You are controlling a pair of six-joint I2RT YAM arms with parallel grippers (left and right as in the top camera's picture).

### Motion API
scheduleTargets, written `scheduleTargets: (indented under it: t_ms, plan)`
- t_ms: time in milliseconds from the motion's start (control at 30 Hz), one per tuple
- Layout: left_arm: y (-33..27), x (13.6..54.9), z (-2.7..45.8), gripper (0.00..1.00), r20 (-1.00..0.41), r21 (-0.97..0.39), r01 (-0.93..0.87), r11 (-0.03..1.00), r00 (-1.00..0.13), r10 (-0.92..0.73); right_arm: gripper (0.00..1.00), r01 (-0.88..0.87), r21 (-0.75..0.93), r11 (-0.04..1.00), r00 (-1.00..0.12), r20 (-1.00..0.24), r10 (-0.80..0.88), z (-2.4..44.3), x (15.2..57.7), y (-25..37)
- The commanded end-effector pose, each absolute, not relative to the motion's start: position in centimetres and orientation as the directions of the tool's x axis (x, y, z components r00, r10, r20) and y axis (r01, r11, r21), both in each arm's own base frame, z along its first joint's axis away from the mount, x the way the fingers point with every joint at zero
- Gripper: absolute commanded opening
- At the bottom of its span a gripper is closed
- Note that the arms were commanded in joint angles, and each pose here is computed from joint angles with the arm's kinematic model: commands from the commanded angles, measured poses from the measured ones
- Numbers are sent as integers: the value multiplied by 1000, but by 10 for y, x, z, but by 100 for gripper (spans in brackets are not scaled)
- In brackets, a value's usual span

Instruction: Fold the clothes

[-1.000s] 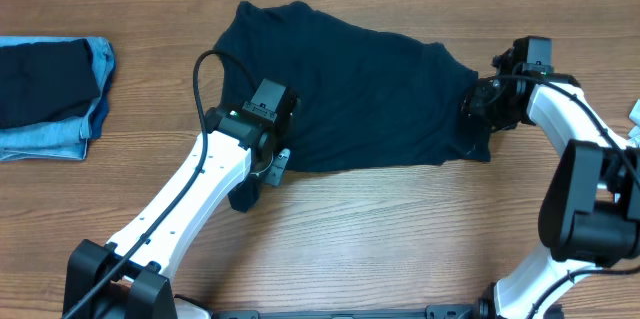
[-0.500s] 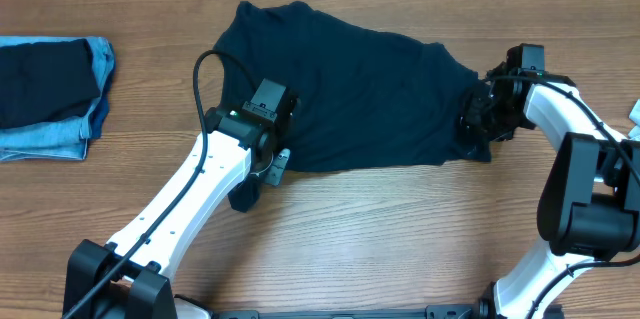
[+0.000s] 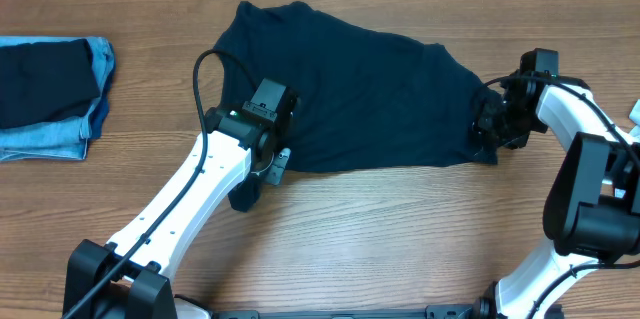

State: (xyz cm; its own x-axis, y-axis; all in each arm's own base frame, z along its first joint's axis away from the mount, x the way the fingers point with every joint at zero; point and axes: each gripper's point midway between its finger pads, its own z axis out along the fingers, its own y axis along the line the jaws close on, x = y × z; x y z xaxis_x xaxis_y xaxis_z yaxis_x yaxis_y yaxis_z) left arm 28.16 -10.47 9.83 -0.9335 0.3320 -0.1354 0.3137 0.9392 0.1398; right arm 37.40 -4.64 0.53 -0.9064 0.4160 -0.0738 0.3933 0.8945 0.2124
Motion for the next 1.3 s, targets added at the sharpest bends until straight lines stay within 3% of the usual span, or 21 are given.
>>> scheduleTargets:
  t_ms: [0, 133, 600, 833, 1067, 1267]
  plan:
    - [-102, 286, 103, 5, -152, 147, 298, 943, -935, 319, 40, 374, 237, 897, -917, -53, 396, 9, 373, -34]
    - [-103, 286, 103, 5, -153, 147, 297, 943, -935, 319, 29, 388, 231, 892, -915, -19, 403, 8, 365, -33]
    - [-103, 287, 103, 5, -155, 146, 297, 944, -935, 318, 28, 381, 247, 891, -893, -150, 424, 57, 380, -40]
    - [-103, 287, 103, 6, -155, 146, 297, 944, -935, 318, 21, 383, 287, 878, -891, -136, 433, 62, 379, -32]
    - [-103, 287, 103, 6, -155, 146, 297, 944, -935, 318, 5, 385, 285, 878, -892, -129, 433, 61, 377, -32]
    - [-103, 286, 103, 6, -155, 146, 297, 944, -935, 318, 4, 392, 270, 879, -891, -124, 436, 61, 374, -35]
